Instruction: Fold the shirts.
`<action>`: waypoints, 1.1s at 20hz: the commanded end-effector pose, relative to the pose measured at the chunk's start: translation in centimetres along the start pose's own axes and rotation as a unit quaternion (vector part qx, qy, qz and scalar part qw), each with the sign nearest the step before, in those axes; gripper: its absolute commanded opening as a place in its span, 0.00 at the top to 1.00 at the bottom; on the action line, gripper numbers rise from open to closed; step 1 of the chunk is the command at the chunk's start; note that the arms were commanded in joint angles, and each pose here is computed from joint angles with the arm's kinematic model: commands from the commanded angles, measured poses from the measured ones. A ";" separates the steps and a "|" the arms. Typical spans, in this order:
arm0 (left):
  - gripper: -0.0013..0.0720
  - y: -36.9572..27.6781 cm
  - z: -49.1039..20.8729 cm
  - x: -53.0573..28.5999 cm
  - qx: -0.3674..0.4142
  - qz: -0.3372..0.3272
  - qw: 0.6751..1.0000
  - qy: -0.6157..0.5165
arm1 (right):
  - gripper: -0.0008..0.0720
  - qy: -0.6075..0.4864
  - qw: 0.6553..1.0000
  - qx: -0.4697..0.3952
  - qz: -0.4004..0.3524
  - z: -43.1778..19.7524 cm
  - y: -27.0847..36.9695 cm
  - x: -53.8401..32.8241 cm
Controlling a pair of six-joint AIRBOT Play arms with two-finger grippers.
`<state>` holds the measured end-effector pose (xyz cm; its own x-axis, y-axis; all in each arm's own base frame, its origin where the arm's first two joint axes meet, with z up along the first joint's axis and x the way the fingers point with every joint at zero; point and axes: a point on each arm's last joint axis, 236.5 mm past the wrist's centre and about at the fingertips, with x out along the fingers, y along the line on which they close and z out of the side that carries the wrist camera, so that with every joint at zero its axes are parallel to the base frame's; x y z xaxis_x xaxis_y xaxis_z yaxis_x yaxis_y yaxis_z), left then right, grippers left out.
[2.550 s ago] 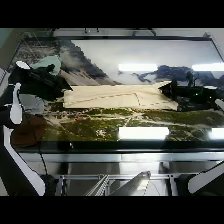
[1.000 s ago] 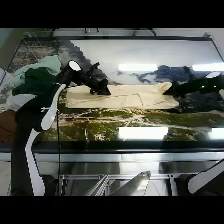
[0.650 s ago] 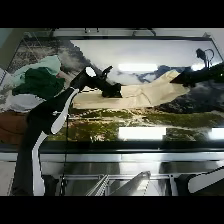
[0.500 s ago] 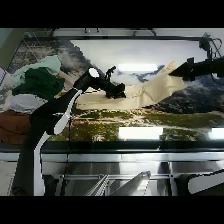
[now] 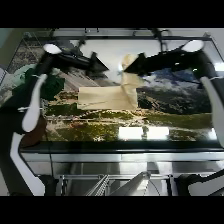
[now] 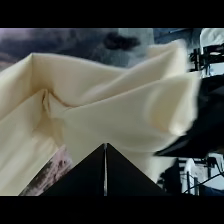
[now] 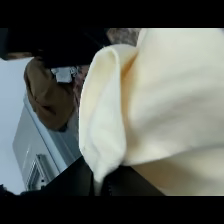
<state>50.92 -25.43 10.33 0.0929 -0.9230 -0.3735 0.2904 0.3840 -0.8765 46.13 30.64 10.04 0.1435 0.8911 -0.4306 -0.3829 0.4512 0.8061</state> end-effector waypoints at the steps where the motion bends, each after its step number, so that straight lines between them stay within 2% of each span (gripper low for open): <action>1: 0.99 -2.7 1.4 -11.1 0.051 0.014 0.996 -0.072 | 0.96 -0.039 0.999 -0.009 -0.030 -1.0 -0.1 11.5; 2: 0.99 -2.7 1.2 -13.0 0.056 0.021 0.994 -0.087 | 0.90 -0.029 0.999 -0.008 -0.032 -2.4 -0.8 14.9; 3: 0.98 -2.5 0.8 -14.2 0.052 0.026 0.994 -0.095 | 0.47 -0.011 0.999 -0.010 -0.030 -4.1 -1.2 17.7; 4: 0.96 -2.2 0.5 -15.2 0.051 0.031 0.993 -0.104 | 0.29 0.011 1.000 -0.010 -0.021 -5.6 -1.2 19.7; 5: 0.96 -1.8 0.1 -16.0 0.049 0.035 0.992 -0.110 | 0.66 0.030 0.999 -0.014 -0.012 -6.6 -0.9 20.4; 6: 0.96 -1.3 -0.4 -16.5 0.045 0.037 0.992 -0.115 | 0.94 0.049 0.998 -0.030 -0.003 -7.3 -0.6 19.9; 7: 0.96 -0.8 -0.8 -16.9 0.044 0.040 0.991 -0.117 | 0.89 0.064 0.997 -0.033 0.004 -7.3 -0.4 18.7; 8: 0.96 -0.3 -1.3 -17.2 0.038 0.041 0.991 -0.119 | 0.90 0.075 0.997 -0.034 0.006 -6.9 -0.5 17.0; 9: 0.96 0.1 -1.8 -17.3 0.036 0.041 0.992 -0.118 | 0.96 0.083 0.996 -0.028 0.005 -6.2 -0.7 14.6; 10: 0.96 0.7 -2.3 -17.4 0.032 0.042 0.992 -0.118 | 0.96 0.087 0.996 -0.021 -0.003 -5.3 -1.1 12.1; 14: 0.96 2.1 -4.1 -16.6 0.012 0.035 0.994 -0.105 | 0.96 0.103 0.983 0.014 -0.151 -3.5 -8.2 1.6; 15: 0.96 2.2 -4.5 -16.4 0.009 0.031 0.995 -0.099 | 0.94 0.108 0.976 0.036 -0.186 -3.7 -10.3 -0.3; 16: 0.96 2.1 -4.8 -16.3 0.010 0.028 0.995 -0.092 | 0.70 0.108 0.969 0.061 -0.213 -4.0 -12.3 -1.7; 17: 0.96 1.9 -4.9 -16.2 0.011 0.026 0.996 -0.089 | 0.36 0.108 0.962 0.085 -0.235 -4.4 -14.2 -2.7; 18: 0.96 1.9 -4.9 -16.2 0.011 0.025 0.996 -0.090 | 0.27 0.107 0.956 0.109 -0.252 -4.7 -16.0 -3.4; 21: 0.96 0.9 -4.4 -16.2 0.012 0.004 0.995 -0.101 | 0.26 0.113 0.946 0.159 -0.260 -5.9 -19.6 -3.0; 22: 0.96 0.9 -4.3 -16.3 0.012 0.004 0.995 -0.101 | 0.14 0.120 0.945 0.173 -0.252 -6.6 -20.5 -2.1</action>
<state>45.62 -9.77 13.80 0.2860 -0.8982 -0.3339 0.3049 0.4156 -0.8569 47.88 21.33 -4.82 0.0480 0.5765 -0.8157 -0.0998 0.8153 0.5704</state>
